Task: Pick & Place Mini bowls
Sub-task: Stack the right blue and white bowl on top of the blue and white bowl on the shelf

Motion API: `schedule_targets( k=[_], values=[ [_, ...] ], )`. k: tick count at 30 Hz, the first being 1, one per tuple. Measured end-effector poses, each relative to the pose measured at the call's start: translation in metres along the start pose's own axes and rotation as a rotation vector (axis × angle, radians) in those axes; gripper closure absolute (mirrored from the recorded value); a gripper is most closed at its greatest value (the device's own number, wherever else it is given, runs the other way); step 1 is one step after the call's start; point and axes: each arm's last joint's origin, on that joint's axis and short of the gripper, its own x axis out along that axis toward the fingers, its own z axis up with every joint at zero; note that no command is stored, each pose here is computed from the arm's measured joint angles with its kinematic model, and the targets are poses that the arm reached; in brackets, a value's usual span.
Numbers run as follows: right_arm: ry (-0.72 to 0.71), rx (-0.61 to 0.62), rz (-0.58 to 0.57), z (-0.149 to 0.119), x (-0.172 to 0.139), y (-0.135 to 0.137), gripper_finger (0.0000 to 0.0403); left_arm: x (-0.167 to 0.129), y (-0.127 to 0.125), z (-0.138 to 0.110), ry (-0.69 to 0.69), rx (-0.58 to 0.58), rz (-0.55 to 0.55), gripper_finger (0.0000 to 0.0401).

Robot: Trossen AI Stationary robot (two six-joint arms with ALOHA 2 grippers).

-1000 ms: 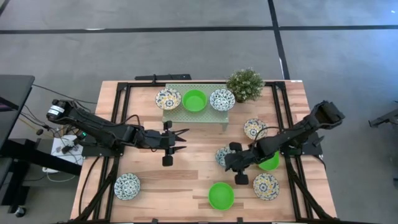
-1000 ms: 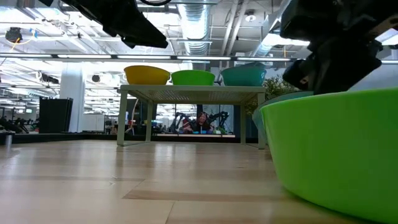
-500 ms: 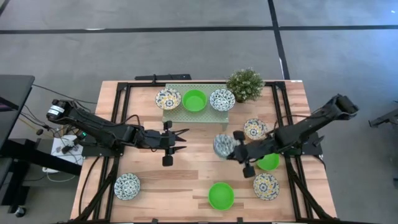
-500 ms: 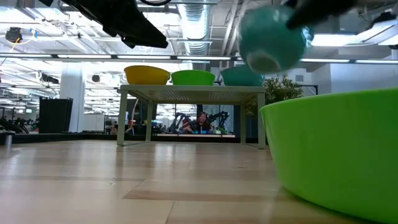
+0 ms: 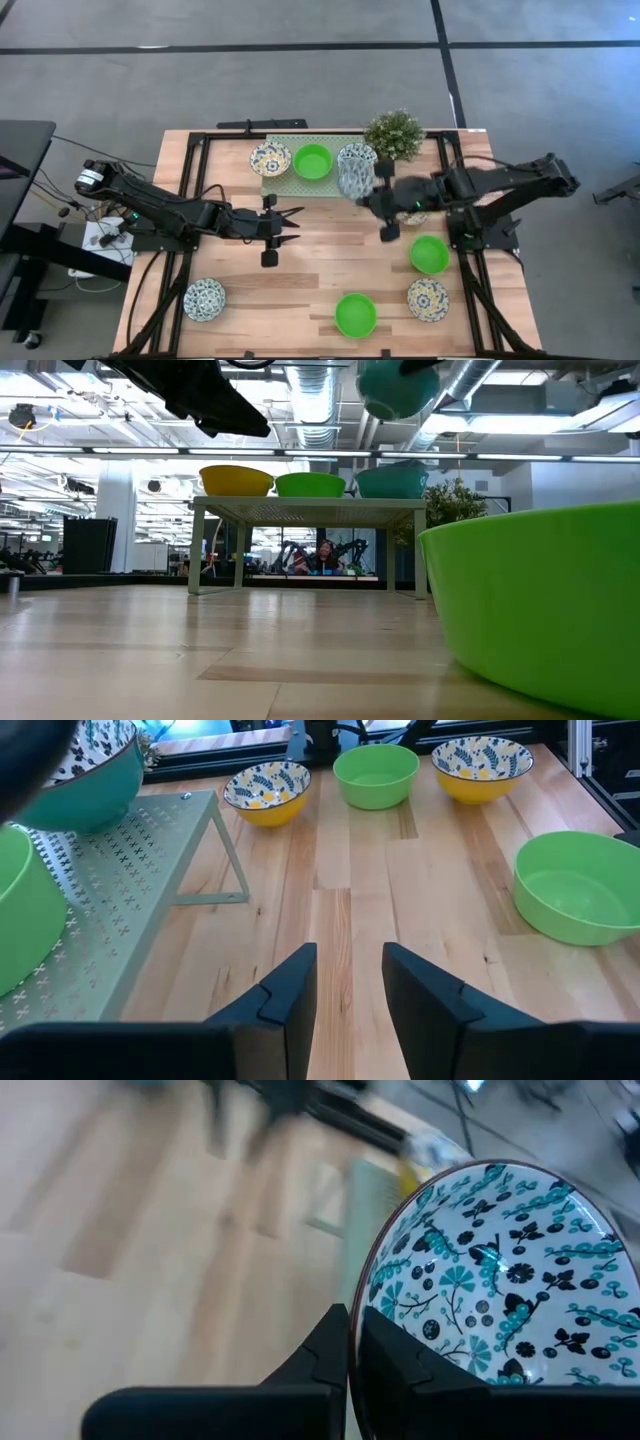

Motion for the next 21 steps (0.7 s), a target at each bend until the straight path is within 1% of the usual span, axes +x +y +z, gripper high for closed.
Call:
schedule_targets(
  k=[3,5,6,8,10,15,21],
  values=[
    [0.084,0.012,-0.035,0.0,0.006,-0.02,0.0392,0.0,0.0,0.0,0.0,0.0,0.0,0.0284],
    [0.15,0.03,-0.048,-0.006,0.012,-0.031,0.0391,0.0,0.0,0.0,0.0,0.0,0.0,0.0284],
    [0.178,0.046,-0.044,-0.009,0.017,-0.036,0.039,0.0,0.0,0.0,0.0,0.0,0.0,0.0284],
    [0.221,0.079,0.009,-0.017,0.027,-0.043,0.0389,0.0,0.0,0.0,0.0,0.0,0.0,0.0284],
    [0.251,0.094,0.059,-0.024,0.036,-0.047,0.039,0.0,0.0,0.0,0.0,0.0,0.0,0.0284],
    [0.297,0.073,0.055,-0.031,0.052,-0.056,0.0392,0.0,0.0,0.0,0.0,0.0,0.0,0.0284],
    [0.344,0.109,0.064,-0.04,0.057,-0.064,0.0391,0.0,0.0,0.0,0.0,0.0,0.0,0.0284]
  ],
)
